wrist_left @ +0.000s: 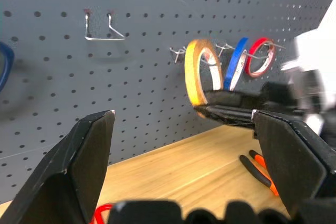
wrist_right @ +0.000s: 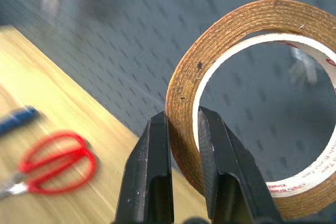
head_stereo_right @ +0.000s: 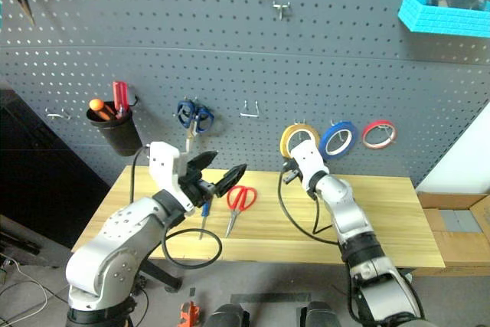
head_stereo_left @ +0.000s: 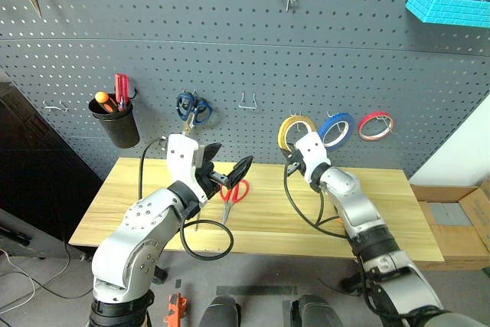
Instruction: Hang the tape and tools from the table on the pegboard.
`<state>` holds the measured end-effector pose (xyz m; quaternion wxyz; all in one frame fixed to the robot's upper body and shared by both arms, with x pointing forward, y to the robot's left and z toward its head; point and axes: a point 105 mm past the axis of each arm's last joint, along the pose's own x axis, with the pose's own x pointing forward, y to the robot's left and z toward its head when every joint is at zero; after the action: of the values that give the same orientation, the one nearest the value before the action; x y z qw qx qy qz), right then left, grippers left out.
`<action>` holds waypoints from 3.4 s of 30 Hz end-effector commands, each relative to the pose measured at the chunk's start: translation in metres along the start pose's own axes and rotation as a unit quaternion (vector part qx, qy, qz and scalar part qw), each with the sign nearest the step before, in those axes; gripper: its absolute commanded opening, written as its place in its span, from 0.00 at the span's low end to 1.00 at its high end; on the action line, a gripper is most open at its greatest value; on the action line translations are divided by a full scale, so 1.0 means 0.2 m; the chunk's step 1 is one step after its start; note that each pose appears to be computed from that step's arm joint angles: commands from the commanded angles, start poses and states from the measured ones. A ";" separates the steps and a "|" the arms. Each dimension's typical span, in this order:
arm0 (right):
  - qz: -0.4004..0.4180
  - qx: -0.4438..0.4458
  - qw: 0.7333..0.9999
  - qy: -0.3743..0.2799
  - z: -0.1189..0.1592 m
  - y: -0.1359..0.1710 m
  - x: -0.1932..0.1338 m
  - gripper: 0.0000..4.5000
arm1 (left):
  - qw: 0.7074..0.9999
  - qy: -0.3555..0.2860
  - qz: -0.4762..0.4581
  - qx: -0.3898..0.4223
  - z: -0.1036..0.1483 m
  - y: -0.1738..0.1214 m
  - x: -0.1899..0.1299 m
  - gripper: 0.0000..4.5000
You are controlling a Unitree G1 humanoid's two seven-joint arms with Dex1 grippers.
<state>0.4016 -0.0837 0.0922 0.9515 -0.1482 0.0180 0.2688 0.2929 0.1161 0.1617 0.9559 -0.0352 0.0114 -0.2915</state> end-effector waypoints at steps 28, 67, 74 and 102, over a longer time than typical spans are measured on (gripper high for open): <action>-0.201 0.213 0.918 0.268 -0.39 -0.29 -0.45 0.99 | 0.967 0.151 -0.161 0.129 -0.49 -0.15 -0.06 1.00; -0.133 0.141 0.947 0.256 -0.12 -0.34 -0.33 0.99 | 0.970 0.147 -0.154 0.114 -0.49 -0.19 -0.10 1.00; -0.051 0.110 0.944 0.306 -0.23 -0.18 -0.38 0.99 | 0.971 0.147 -0.149 0.112 -0.49 -0.18 -0.11 1.00; -0.125 0.156 0.908 0.368 -0.45 -0.28 -0.46 0.99 | 0.972 0.147 -0.145 0.114 -0.46 -0.16 -0.11 1.00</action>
<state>0.3564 -0.1975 0.0301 0.9111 -0.0920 0.3944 0.0767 0.2525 0.0959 0.0603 0.8869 0.1158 0.1342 -0.4265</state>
